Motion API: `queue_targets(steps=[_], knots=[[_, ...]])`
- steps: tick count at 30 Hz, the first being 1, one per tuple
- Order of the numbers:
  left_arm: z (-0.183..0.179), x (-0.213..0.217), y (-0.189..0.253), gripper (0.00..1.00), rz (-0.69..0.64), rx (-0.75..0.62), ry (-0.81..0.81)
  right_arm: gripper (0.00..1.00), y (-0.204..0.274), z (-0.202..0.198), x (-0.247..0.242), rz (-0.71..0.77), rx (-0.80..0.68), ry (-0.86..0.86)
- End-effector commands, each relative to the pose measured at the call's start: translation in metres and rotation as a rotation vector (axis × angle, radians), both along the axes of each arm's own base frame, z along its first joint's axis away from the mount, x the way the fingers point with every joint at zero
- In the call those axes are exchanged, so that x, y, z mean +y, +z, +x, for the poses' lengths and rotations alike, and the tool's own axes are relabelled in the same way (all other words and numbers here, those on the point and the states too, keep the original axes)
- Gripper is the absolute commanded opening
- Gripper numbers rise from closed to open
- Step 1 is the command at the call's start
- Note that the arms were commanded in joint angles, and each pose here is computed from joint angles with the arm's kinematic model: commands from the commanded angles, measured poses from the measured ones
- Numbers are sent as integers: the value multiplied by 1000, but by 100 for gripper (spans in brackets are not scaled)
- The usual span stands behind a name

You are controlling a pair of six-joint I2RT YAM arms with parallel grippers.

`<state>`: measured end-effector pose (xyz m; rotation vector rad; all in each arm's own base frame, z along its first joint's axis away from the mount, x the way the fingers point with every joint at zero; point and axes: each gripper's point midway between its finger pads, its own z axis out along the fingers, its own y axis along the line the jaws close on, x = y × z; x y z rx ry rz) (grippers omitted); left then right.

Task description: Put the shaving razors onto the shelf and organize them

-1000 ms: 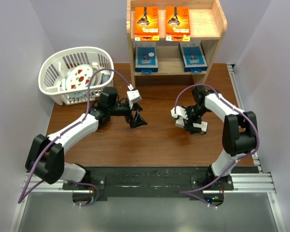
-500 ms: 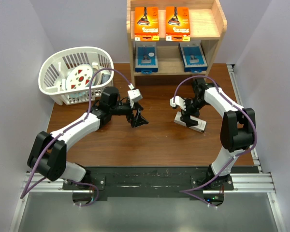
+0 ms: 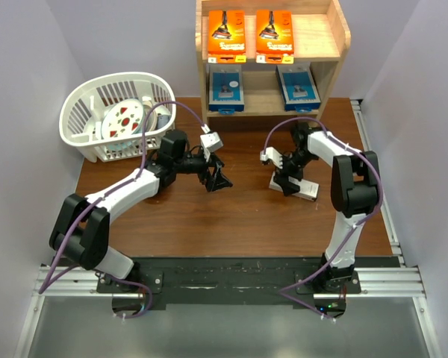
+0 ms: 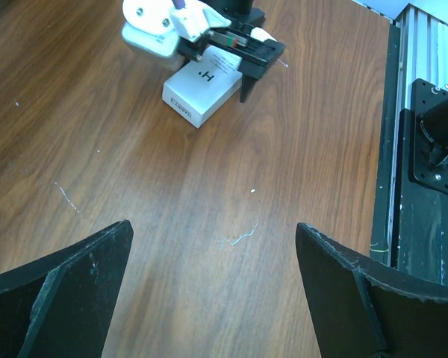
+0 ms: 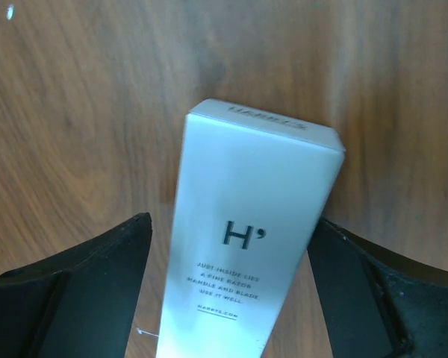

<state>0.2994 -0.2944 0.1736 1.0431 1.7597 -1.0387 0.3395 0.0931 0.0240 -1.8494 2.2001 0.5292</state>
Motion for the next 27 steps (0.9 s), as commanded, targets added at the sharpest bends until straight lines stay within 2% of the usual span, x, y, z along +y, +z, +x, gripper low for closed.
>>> queue_targets(steps=[1, 3, 7, 9, 10, 11, 12, 13, 14, 15, 16, 19, 24, 25, 27], knots=[[11, -5, 22, 96, -40, -65, 2, 81, 12, 10, 4, -5, -32, 38], [12, -3, 21, 96, -37, -64, 7, 71, 12, 2, 8, -12, -34, 139], [14, 3, 21, 95, -17, -80, 9, 64, 9, -28, 27, -16, -54, 418], [17, 10, 22, 95, -5, -87, 14, 62, 12, -39, 44, -33, -126, 647], [19, 13, 22, 95, 1, -101, 15, 61, 3, -59, 50, -51, -121, 770], [23, 18, 23, 95, 6, -108, 27, 61, 7, -60, 55, -56, -206, 933], [26, 21, 23, 95, 12, -115, 35, 62, 5, -51, 62, -83, -307, 1027], [29, 25, 23, 95, 17, -120, 49, 66, -7, -66, 63, -72, -322, 1119], [33, 29, 24, 95, 20, -117, 62, 74, -1, -62, 72, -54, -416, 1232], [33, 30, 22, 95, 24, -111, 64, 81, 1, -54, 82, -44, -495, 1261], [35, 32, 20, 95, 28, -112, 77, 90, 2, -54, 89, -20, -529, 1269], [36, 32, 15, 93, 24, -97, 100, 93, 30, -39, 95, -27, -609, 1190], [29, 18, -8, 88, -33, 77, 146, 95, 83, -46, 64, -3, -593, 836], [28, 15, -13, 84, -31, 88, 155, 95, 92, -50, 55, 2, -601, 769], [17, 2, -31, 78, -25, 138, 130, 94, 94, -65, 50, 35, -519, 568]])
